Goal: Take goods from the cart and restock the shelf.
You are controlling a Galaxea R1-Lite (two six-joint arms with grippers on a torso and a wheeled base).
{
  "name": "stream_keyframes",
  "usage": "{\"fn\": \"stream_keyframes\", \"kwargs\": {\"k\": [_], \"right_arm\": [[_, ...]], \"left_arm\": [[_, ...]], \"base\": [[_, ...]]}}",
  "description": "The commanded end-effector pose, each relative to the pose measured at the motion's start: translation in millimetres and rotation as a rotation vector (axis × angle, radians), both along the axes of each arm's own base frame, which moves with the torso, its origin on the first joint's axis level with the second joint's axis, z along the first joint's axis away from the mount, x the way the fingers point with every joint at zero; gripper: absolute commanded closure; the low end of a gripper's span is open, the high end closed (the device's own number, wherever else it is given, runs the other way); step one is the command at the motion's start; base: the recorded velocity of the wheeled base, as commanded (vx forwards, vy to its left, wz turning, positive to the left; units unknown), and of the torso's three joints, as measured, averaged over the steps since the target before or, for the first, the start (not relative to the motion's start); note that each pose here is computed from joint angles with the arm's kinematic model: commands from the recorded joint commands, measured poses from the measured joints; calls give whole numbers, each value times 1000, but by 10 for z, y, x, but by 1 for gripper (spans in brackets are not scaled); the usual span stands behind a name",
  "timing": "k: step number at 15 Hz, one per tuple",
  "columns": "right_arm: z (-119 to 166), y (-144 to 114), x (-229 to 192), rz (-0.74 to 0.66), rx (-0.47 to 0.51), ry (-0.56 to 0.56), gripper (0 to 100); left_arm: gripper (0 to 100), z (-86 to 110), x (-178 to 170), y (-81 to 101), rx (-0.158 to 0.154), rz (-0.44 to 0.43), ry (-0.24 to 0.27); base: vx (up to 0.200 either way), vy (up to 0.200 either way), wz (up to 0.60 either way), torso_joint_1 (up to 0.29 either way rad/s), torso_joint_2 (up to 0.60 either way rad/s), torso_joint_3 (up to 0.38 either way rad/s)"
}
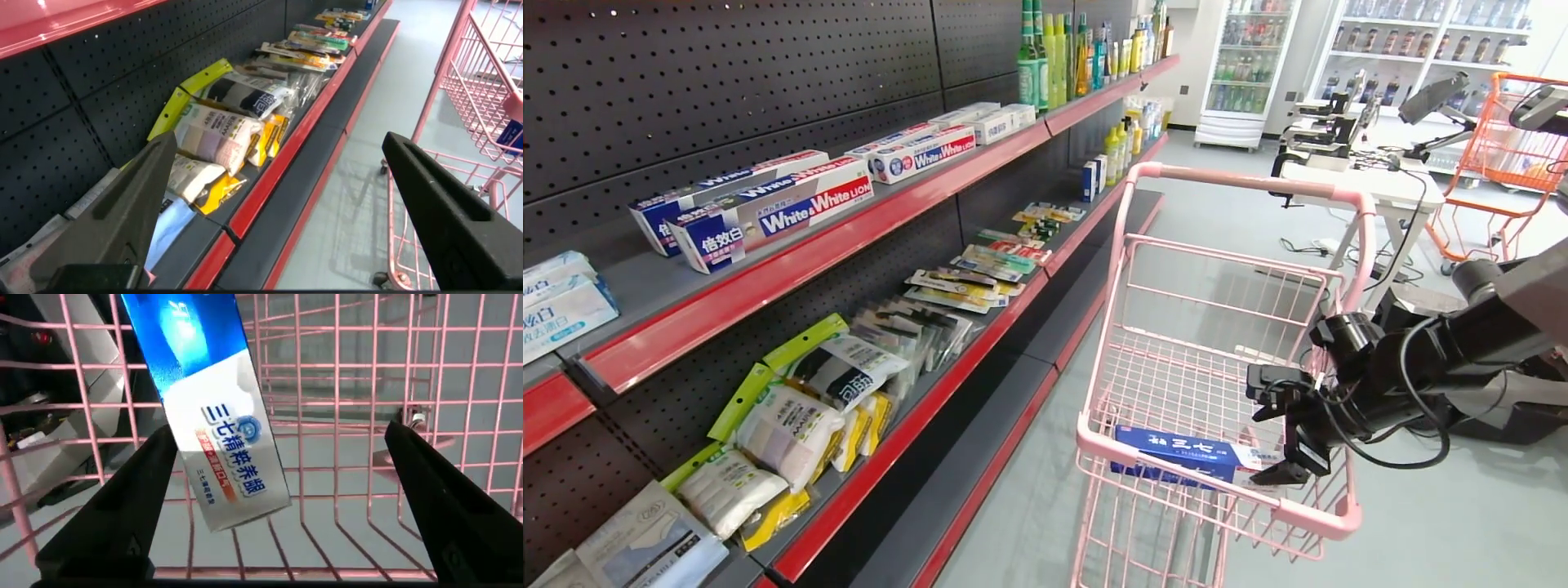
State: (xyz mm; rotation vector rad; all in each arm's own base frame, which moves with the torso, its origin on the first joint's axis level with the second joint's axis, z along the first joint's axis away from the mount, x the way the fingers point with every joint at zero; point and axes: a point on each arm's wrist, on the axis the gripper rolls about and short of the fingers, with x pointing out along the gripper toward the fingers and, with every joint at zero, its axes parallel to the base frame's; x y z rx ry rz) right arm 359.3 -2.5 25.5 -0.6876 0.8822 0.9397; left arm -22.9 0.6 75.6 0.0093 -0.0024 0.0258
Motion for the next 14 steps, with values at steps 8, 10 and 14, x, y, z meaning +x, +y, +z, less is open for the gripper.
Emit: {"fn": "stream_keyframes", "kwargs": {"k": [8,10,14], "right_arm": [[13,138,177,71,50,4,0],[-14,208,208,92,53,16,0],[-63,231,258,151,28,3,0]], "left_arm": [[0,1,1,0,0,0,1],[0,1,1,0,0,0,1],[0,-1,1,0,0,0,3]], "base": [[0,0,0,0,0,0],[0,0,0,0,0,0],[0,0,0,0,0,0]]}}
